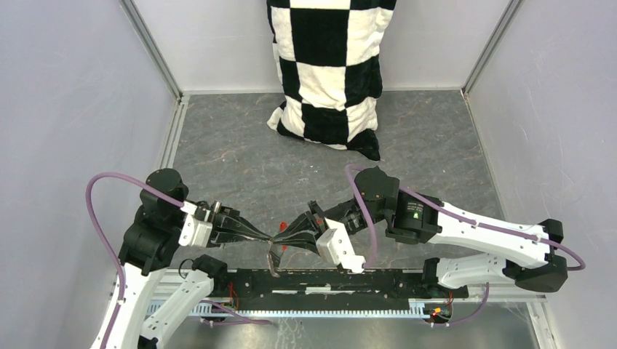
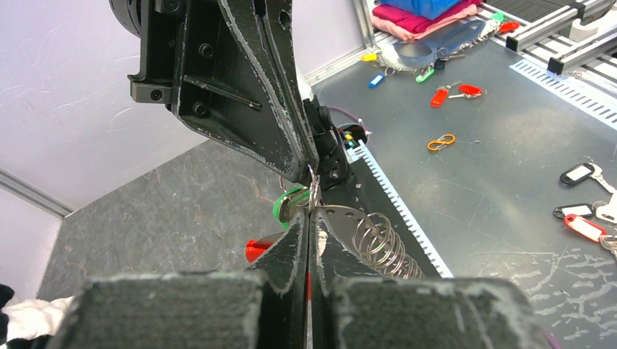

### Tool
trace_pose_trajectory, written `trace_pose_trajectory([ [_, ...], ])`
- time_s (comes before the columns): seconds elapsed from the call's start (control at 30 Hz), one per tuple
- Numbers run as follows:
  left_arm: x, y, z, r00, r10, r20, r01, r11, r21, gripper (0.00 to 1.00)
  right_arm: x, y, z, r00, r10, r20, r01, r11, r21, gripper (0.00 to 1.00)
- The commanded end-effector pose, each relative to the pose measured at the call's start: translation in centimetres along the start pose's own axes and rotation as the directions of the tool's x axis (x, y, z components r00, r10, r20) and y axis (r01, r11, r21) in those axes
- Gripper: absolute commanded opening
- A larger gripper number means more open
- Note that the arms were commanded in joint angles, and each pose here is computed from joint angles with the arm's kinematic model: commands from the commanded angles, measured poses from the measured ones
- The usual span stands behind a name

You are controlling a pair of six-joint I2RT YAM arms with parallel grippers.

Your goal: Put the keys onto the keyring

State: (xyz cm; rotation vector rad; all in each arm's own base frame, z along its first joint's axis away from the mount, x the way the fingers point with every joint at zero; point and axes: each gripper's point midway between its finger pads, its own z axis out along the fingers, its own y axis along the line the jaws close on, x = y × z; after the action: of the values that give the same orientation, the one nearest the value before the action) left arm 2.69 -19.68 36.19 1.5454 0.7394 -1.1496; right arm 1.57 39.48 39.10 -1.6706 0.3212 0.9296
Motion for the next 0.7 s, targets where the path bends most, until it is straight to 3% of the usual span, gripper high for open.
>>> trace_pose_trajectory([
  [0.0, 0.3, 0.3, 0.0, 1.0, -0.02, -0.012, 0.02, 1.0, -0.021, 0.02, -3.0, -2.0, 0.2, 0.996, -0.055, 0.073, 0.052, 0.998, 0.04, 0.0],
  [0.67, 0.4, -0.1, 0.0, 1.0, -0.005, -0.009, 0.005, 1.0, -0.016, 0.02, -1.5, -2.4, 1.5, 0.998, 0.06, -0.008, -0.06, 0.998, -0.015, 0.0],
])
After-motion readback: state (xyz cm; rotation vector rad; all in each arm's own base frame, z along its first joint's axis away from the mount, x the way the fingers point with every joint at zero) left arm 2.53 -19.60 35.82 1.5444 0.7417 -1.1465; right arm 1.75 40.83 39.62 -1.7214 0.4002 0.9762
